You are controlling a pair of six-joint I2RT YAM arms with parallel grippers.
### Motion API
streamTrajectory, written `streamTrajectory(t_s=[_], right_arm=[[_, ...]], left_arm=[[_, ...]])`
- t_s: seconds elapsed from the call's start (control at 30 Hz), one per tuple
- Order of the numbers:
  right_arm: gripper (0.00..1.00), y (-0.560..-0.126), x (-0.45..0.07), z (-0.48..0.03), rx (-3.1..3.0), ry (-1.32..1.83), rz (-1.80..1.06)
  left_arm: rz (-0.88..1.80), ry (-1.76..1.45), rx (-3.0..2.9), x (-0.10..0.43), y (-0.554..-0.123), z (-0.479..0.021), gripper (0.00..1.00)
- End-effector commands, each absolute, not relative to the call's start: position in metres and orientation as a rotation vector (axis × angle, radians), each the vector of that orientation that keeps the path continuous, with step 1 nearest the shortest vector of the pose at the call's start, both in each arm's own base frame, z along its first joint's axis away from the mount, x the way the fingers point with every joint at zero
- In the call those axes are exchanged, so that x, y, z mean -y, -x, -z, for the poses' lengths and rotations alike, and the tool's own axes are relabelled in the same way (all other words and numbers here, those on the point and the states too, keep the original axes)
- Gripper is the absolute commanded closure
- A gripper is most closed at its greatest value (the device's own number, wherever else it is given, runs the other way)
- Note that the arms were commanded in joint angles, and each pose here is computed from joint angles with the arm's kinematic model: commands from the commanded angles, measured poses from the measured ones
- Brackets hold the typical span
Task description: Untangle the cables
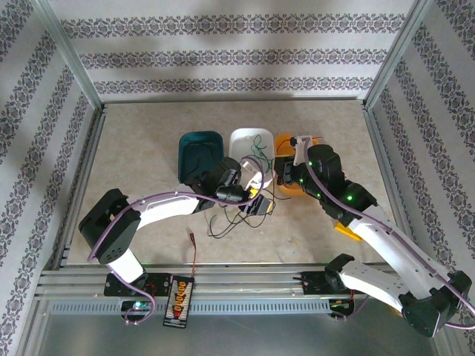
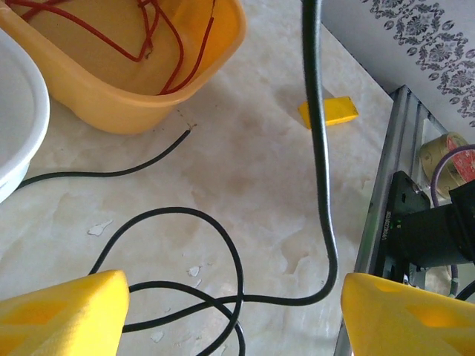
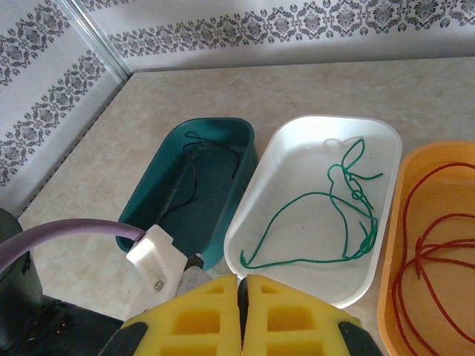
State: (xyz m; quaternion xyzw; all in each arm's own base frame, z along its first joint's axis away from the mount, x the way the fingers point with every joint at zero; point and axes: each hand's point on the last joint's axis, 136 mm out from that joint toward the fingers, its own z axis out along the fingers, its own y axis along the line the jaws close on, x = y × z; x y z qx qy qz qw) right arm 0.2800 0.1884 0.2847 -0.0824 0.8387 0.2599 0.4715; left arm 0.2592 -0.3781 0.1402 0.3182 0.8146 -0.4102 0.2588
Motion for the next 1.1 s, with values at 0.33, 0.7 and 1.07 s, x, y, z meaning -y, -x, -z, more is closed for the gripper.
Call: streamTrajectory(t_s=[0.33, 0.7, 1.07], right_arm=[[1.0, -0.283, -0.18, -0.305, -1.985, 0.131, -0.665], [1.0, -0.291, -0.138, -0.294, -1.977, -0.068, -0.578], [0.49, -0.293, -0.113, -0.268, -2.028, -0.203, -0.487]], left_arm=[[1.087, -0.974, -2.222, 0.419, -0.263, -0.128, 0.53], [1.021, -0.876, -2.099, 0.4, -0.269, -0.18, 1.0], [1.172, -0.901, -1.872, 0.404, -0.253, -0.278, 1.0]])
